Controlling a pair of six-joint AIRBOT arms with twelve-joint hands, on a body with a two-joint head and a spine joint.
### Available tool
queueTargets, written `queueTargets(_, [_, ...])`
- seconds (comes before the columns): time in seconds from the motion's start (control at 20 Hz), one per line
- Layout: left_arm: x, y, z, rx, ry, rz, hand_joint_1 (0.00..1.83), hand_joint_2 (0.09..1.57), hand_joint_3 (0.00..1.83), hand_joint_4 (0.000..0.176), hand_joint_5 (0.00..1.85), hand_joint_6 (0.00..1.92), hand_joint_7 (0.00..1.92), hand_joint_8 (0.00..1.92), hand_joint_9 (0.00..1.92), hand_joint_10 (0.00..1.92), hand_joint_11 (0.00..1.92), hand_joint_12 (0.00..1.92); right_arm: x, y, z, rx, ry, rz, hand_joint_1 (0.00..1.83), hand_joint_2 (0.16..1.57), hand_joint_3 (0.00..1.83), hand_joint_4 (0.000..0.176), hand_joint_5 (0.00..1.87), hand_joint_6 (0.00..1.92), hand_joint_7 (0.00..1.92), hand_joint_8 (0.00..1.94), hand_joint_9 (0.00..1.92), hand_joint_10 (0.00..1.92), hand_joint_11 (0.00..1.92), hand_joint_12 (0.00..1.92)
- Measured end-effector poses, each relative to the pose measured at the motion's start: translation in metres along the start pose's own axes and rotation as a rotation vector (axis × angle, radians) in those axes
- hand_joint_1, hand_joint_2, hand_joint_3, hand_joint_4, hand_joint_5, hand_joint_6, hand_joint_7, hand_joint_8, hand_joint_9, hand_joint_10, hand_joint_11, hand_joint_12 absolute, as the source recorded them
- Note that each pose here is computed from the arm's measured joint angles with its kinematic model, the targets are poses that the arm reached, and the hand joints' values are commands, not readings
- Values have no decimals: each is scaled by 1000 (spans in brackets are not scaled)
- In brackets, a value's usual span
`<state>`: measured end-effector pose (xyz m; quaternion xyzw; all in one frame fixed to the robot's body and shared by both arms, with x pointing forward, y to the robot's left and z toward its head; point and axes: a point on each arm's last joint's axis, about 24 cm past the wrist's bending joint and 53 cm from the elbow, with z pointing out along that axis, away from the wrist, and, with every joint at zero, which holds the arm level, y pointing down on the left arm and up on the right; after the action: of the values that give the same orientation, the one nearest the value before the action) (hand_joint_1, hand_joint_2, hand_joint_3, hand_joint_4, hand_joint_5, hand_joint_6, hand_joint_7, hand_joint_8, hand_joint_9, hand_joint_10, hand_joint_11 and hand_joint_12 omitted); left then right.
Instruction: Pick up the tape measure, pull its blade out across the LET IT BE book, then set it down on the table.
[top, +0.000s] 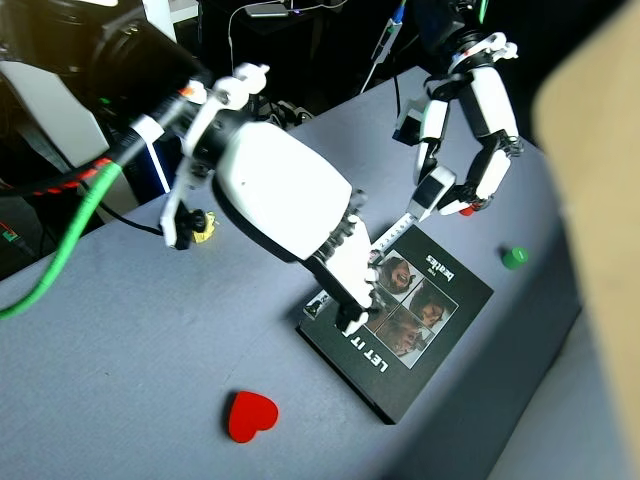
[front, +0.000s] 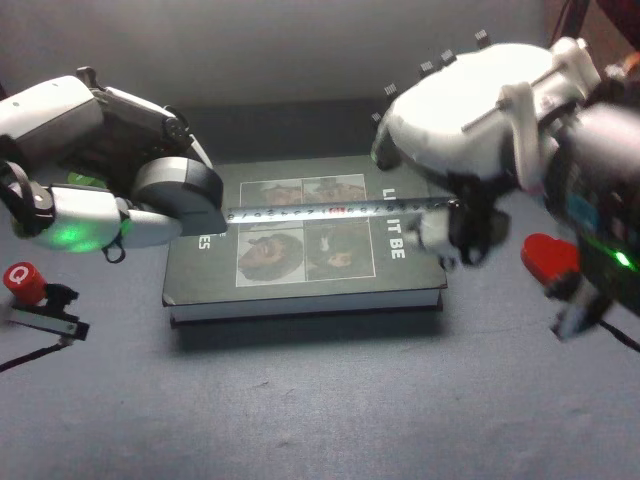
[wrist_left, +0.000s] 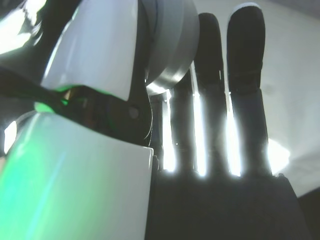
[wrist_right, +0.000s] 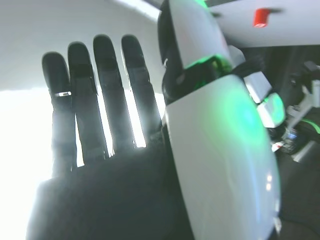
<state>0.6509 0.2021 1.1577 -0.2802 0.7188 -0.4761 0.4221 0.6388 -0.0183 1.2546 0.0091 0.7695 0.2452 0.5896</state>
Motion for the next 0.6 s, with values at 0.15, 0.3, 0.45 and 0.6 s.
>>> queueTargets(0.15, [-1, -2, 0, 11, 24, 2, 1380, 1115, 0, 0, 922, 776, 995, 1001, 938, 1285, 882, 1154, -12, 2, 16, 9, -13, 56, 973, 1108, 0, 0, 682, 4, 711, 9, 637, 14, 269, 879])
queueTargets(0.3, [-2, 0, -1, 20, 51, 31, 1381, 1113, 0, 0, 919, 782, 1002, 992, 941, 1276, 891, 1155, 9, -7, 29, 57, 82, 127, 973, 1107, 0, 0, 686, 4, 706, 5, 619, 4, 255, 870])
queueTargets(0.45, [-4, 0, 1, 38, 65, 40, 1382, 1113, 0, 0, 919, 782, 1003, 991, 943, 1272, 897, 1154, 16, -5, 32, 79, 132, 182, 973, 1108, 0, 0, 704, 10, 720, 8, 650, 15, 282, 878])
queueTargets(0.6, [-3, -4, 6, 72, 75, 29, 1384, 1107, 0, 0, 941, 754, 1016, 975, 945, 1262, 885, 1136, 2, 10, 31, 43, 101, 179, 976, 1108, 0, 0, 698, 6, 712, 3, 648, 12, 268, 871])
